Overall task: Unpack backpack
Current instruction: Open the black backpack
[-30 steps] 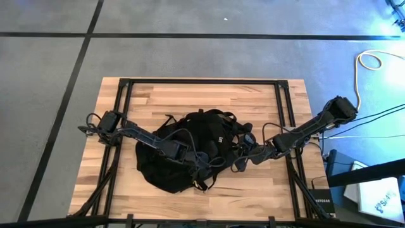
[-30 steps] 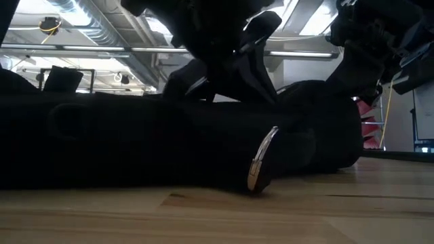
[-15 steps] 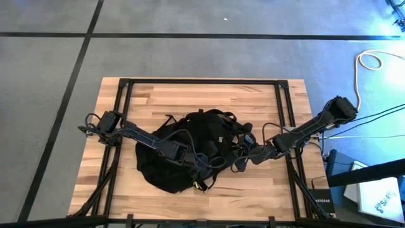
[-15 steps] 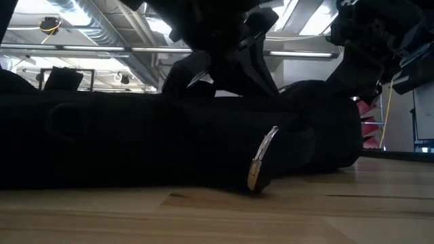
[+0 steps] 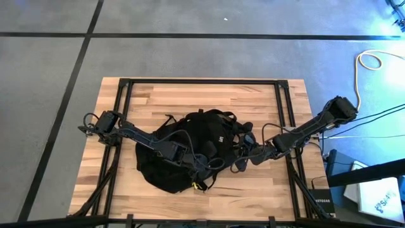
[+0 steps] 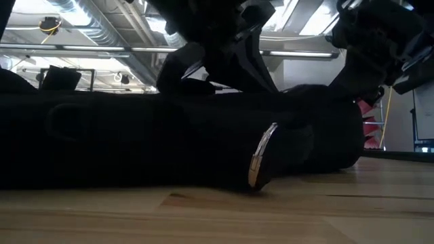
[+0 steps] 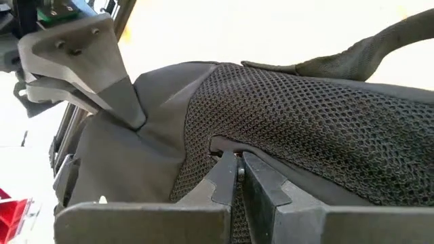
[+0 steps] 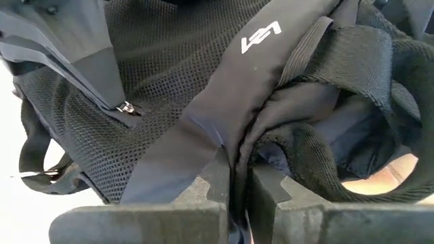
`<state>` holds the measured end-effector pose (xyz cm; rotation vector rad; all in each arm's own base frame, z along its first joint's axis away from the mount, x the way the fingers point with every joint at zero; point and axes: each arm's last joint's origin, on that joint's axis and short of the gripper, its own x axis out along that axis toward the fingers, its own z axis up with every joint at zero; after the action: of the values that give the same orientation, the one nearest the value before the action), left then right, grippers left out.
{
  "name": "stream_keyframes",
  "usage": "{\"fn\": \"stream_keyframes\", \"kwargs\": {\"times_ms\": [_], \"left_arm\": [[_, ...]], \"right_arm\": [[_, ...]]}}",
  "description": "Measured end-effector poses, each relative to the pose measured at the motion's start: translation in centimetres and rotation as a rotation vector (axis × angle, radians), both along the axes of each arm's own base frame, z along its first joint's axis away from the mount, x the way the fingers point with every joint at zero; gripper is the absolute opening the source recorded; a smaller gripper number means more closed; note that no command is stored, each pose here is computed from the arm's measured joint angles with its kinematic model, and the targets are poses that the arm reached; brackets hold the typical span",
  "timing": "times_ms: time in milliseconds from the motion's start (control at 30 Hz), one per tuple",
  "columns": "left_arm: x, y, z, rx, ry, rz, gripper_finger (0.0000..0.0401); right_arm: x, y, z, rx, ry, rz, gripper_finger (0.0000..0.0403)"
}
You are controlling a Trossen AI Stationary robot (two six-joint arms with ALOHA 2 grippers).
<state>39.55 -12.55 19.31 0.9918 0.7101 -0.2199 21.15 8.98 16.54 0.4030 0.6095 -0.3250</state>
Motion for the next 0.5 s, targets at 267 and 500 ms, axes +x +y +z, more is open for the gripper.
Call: {"fn": "stream_keyframes", "kwargs": {"times_ms": [267, 500], "left_arm": [[0.0, 0.0, 0.0, 0.011, -0.001, 0.007, 0.0], [-0.1, -0.1, 0.0, 0.021, -0.001, 0.008, 0.0]], "right_arm": [[-0.5, -0.4, 0.1, -0.02, 0.022, -0.047, 0.0002], [-1.3, -0.8, 0.9, -0.036, 0.02, -0.066, 0.0002]]}}
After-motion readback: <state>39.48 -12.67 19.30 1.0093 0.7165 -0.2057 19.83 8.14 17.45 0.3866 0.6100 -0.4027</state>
